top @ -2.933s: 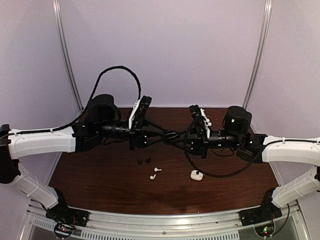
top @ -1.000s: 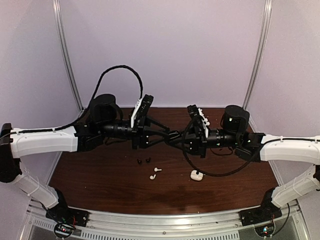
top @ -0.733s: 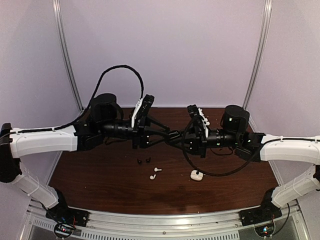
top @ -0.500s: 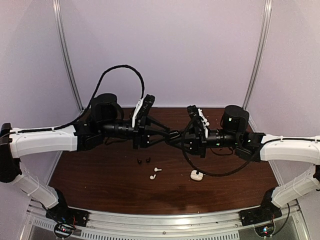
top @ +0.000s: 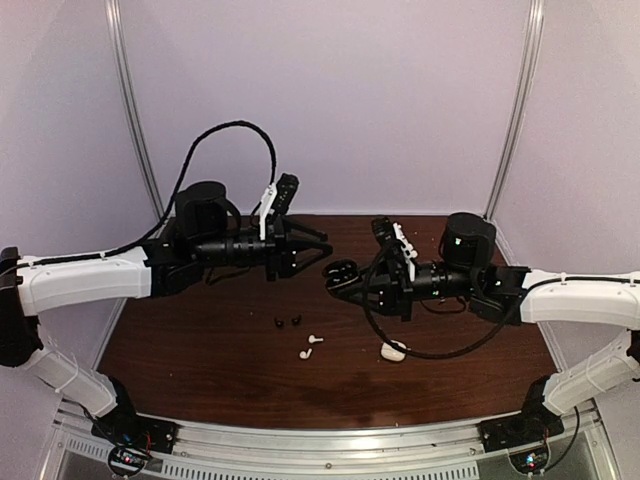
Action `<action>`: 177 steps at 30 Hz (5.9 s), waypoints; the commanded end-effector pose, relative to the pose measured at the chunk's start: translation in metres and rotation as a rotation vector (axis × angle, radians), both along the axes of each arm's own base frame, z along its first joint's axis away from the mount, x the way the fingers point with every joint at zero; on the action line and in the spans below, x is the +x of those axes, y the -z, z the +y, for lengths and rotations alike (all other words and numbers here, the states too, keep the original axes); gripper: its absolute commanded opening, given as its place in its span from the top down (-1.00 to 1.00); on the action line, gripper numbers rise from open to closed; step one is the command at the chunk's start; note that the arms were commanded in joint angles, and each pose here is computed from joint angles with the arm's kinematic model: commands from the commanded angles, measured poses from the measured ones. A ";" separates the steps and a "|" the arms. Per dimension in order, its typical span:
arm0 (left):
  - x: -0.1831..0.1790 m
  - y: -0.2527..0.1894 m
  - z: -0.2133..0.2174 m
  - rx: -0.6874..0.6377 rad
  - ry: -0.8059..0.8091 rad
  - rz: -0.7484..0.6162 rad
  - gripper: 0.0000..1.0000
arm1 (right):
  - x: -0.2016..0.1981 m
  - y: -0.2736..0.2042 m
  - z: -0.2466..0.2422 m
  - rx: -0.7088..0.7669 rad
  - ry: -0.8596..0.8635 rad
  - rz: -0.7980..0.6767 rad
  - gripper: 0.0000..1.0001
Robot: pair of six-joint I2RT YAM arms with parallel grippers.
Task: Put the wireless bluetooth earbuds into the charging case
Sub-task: Open the charging case, then move the left earbud to the center of the board, then pick up the right earbud from the center of the board.
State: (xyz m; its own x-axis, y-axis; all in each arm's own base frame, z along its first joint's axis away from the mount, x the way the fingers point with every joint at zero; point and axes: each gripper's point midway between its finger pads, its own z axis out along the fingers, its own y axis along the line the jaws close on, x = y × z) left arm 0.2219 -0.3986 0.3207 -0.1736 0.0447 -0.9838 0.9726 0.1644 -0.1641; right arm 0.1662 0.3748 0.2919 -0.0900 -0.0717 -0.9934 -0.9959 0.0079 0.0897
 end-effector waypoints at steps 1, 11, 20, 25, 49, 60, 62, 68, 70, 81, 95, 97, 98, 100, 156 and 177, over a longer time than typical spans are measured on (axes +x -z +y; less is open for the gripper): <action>0.011 -0.020 0.014 -0.059 -0.063 -0.023 0.19 | -0.006 -0.015 -0.002 0.046 -0.020 -0.041 1.00; 0.039 0.017 0.046 0.008 -0.228 0.124 0.06 | 0.010 -0.009 -0.021 0.050 0.085 -0.025 1.00; 0.064 0.109 0.090 0.325 -0.487 0.267 0.04 | 0.020 0.004 -0.038 0.038 0.147 0.013 1.00; 0.067 0.152 0.091 0.426 -0.493 0.267 0.05 | 0.025 0.009 -0.044 0.041 0.168 0.025 1.00; 0.041 0.259 0.065 0.366 -0.319 0.260 0.26 | 0.027 0.019 -0.055 0.044 0.188 0.051 1.00; 0.062 0.283 0.074 0.384 -0.405 0.266 0.31 | 0.028 0.020 -0.060 0.042 0.202 0.051 1.00; 0.065 0.286 0.076 0.391 -0.419 0.253 0.31 | 0.029 0.021 -0.061 0.041 0.204 0.052 1.00; 0.075 0.295 0.084 0.390 -0.483 0.207 0.17 | 0.031 0.020 -0.063 0.043 0.211 0.049 1.00; 0.076 0.294 0.083 0.378 -0.487 0.191 0.13 | 0.031 0.020 -0.064 0.044 0.214 0.048 1.00; 0.091 0.306 0.081 0.419 -0.516 0.108 0.12 | 0.033 0.019 -0.066 0.045 0.224 0.047 1.00; 0.095 0.328 0.080 0.532 -0.534 0.046 0.30 | 0.036 0.021 -0.068 0.042 0.234 0.053 1.00; 0.094 0.329 0.082 0.541 -0.535 0.047 0.39 | 0.036 0.021 -0.068 0.043 0.235 0.052 1.00; 0.093 0.330 0.083 0.544 -0.534 0.047 0.43 | 0.036 0.022 -0.068 0.042 0.236 0.053 1.00; 0.091 0.331 0.085 0.554 -0.534 0.052 0.49 | 0.036 0.021 -0.069 0.043 0.239 0.052 1.00; 0.071 0.247 0.093 0.714 -0.381 0.236 0.18 | 0.037 0.019 -0.072 0.046 0.240 0.050 1.00; 0.043 0.265 0.058 1.142 -0.148 0.362 0.20 | 0.035 0.023 -0.072 0.034 0.234 0.057 1.00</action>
State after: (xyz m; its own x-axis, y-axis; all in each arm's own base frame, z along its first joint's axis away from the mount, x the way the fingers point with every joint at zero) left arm 0.2769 -0.3424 0.0680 -0.5499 0.7514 -0.3648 0.8300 0.5406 -0.1376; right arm 0.2023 0.3036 0.2579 -0.1838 -0.0295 -0.9825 -0.9551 0.2419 0.1714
